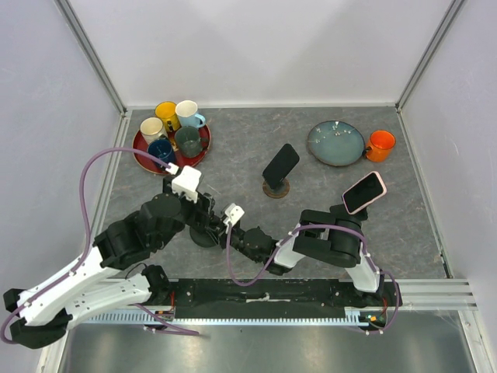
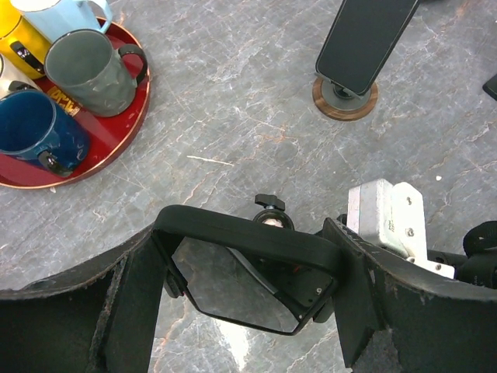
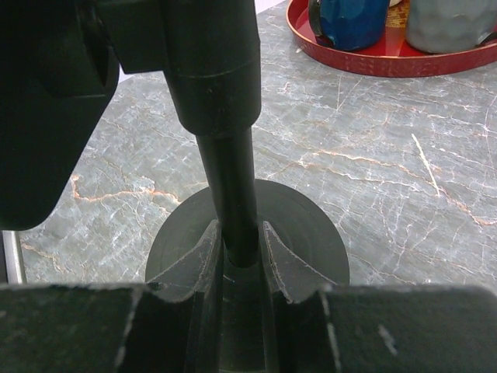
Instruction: Remove the phone from the phone stand
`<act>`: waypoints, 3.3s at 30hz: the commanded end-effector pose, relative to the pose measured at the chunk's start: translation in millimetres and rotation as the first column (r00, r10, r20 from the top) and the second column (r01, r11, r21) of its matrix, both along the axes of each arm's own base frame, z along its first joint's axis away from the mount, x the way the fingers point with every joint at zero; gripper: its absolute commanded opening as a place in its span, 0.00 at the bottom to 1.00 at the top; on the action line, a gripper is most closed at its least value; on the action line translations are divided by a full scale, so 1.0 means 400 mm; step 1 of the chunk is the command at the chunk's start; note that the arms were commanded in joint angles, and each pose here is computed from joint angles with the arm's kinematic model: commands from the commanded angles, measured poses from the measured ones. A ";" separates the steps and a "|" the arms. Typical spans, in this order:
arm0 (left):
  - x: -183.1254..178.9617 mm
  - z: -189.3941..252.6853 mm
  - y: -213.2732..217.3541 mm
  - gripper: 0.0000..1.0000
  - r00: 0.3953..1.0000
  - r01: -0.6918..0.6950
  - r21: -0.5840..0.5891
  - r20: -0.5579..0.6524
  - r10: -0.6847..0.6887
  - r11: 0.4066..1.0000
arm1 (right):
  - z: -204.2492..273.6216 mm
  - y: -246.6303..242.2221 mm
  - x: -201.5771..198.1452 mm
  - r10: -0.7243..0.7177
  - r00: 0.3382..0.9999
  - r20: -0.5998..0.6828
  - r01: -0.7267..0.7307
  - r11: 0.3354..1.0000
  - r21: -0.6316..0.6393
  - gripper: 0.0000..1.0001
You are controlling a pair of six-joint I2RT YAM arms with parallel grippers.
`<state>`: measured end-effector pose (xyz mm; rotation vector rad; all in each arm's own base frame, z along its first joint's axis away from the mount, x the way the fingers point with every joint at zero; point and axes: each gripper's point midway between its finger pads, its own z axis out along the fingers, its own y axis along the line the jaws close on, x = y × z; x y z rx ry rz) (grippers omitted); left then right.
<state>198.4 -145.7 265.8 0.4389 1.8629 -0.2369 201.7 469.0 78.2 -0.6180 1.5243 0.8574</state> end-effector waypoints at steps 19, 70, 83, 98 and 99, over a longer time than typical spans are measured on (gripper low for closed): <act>0.021 0.433 -0.015 0.02 0.944 0.061 -0.484 0.313 0.107 0.873 | -0.346 -0.207 -0.015 -0.138 0.980 -0.142 0.052 0.871 -0.489 0.00; -0.089 0.164 -0.284 0.02 0.813 0.571 -0.314 0.344 -0.469 0.759 | 0.168 -0.282 -0.097 0.428 0.903 0.040 -0.424 0.902 -0.077 0.73; -0.120 0.155 -0.300 0.02 0.762 0.639 -0.290 0.361 -0.537 0.712 | 0.132 -0.267 -0.107 0.478 0.878 0.003 -0.476 0.875 -0.084 0.47; -0.140 0.269 -0.259 0.02 0.720 0.662 -0.302 0.508 -0.472 0.685 | 0.012 -0.278 -0.096 0.454 0.887 -0.085 -0.462 0.876 -0.137 0.00; -0.142 0.284 -0.252 0.02 0.716 0.663 -0.304 0.523 -0.462 0.684 | 0.009 -0.276 -0.096 0.459 0.884 -0.092 -0.468 0.872 -0.143 0.00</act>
